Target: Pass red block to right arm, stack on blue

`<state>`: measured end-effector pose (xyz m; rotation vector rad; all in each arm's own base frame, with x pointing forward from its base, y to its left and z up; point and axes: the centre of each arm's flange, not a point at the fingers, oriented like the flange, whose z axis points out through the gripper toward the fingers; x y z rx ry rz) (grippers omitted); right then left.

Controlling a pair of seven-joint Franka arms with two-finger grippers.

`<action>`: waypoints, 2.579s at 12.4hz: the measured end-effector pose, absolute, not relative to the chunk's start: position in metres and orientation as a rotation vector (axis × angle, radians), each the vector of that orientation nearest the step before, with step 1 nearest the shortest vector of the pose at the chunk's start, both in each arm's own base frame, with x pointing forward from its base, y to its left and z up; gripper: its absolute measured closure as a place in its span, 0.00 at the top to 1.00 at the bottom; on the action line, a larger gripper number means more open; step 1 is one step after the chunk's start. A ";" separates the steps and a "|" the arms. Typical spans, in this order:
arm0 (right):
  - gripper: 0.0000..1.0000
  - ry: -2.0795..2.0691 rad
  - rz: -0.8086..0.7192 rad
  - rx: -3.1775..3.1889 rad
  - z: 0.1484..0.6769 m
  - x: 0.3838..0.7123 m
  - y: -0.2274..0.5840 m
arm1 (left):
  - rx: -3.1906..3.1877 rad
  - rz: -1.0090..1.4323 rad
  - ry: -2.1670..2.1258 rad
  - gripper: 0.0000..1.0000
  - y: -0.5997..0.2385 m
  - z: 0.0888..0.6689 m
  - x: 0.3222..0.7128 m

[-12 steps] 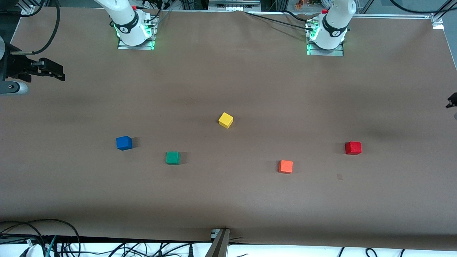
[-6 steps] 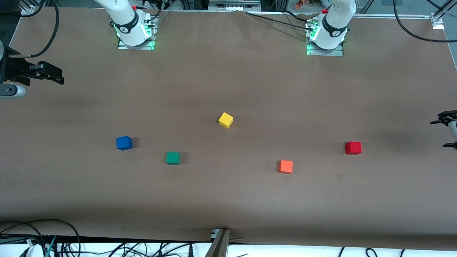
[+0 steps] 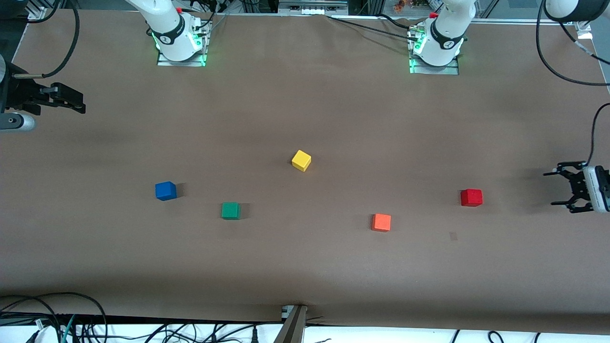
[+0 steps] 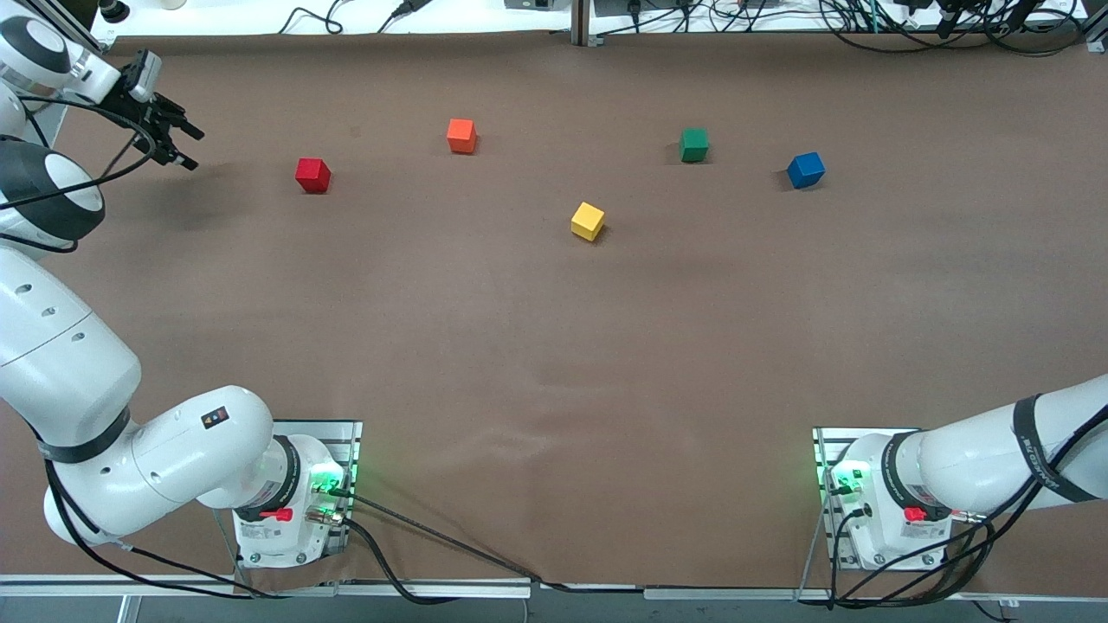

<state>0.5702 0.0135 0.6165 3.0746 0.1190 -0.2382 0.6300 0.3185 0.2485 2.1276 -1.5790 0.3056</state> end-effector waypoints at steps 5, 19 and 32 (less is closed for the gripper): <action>1.00 0.120 -0.236 3.075 0.617 0.570 0.014 | 1.836 0.657 -1.515 1.00 0.308 0.162 0.616; 1.00 0.120 -0.236 3.075 0.617 0.571 0.014 | 1.483 0.955 -1.493 1.00 0.237 0.085 0.619; 1.00 0.121 -0.236 3.076 0.617 0.571 0.014 | 1.424 0.999 -1.505 0.56 0.215 0.072 0.625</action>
